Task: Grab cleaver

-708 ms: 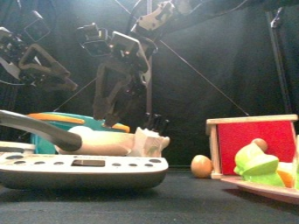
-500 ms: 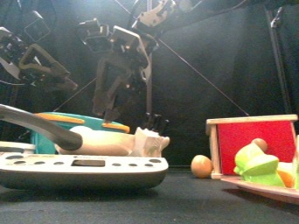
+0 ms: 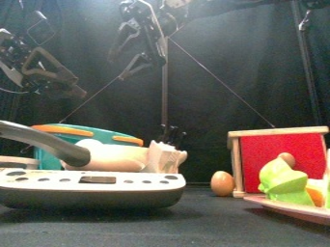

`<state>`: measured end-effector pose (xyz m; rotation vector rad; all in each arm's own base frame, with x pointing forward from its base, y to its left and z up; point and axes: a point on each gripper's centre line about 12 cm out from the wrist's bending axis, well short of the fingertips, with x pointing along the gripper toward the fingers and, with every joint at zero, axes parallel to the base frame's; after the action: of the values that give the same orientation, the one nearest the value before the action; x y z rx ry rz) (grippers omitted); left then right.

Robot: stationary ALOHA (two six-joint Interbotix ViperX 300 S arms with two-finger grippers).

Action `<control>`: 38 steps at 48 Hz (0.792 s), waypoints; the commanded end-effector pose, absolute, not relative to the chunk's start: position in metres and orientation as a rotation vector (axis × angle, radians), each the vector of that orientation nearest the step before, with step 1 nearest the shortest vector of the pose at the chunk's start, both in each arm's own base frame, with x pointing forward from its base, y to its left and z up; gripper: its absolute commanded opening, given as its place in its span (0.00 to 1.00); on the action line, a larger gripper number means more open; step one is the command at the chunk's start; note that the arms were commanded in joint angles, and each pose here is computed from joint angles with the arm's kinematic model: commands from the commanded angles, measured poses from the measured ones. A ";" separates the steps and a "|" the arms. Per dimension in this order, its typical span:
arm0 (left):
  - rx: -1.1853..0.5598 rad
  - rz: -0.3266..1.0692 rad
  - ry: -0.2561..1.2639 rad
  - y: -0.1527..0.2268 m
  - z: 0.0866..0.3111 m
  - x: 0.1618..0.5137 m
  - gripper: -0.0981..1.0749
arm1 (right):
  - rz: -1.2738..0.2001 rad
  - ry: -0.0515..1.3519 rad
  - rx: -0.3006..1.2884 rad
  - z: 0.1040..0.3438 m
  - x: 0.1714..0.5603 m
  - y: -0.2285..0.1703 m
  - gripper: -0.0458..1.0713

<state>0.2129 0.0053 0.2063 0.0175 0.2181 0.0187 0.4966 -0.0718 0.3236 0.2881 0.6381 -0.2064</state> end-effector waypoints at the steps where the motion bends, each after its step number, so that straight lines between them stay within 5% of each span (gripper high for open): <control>1: 0.021 0.017 0.181 0.005 0.217 0.218 0.82 | -0.238 0.491 0.367 0.367 0.489 -0.101 0.86; 20: 0.019 0.017 0.189 0.005 0.214 0.217 0.82 | -0.372 0.465 0.504 0.356 0.469 -0.174 0.86; 32: 0.012 0.020 0.193 0.005 0.214 0.217 0.82 | -0.469 0.563 0.597 0.356 0.450 -0.199 0.86; 38: 0.008 0.022 0.190 0.005 0.214 0.217 0.82 | -0.587 0.621 0.521 0.354 0.440 -0.210 0.86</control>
<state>0.2130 0.0056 0.2067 0.0091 0.2149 0.0221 0.4515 -0.2011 0.3270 0.5984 0.6539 -0.5240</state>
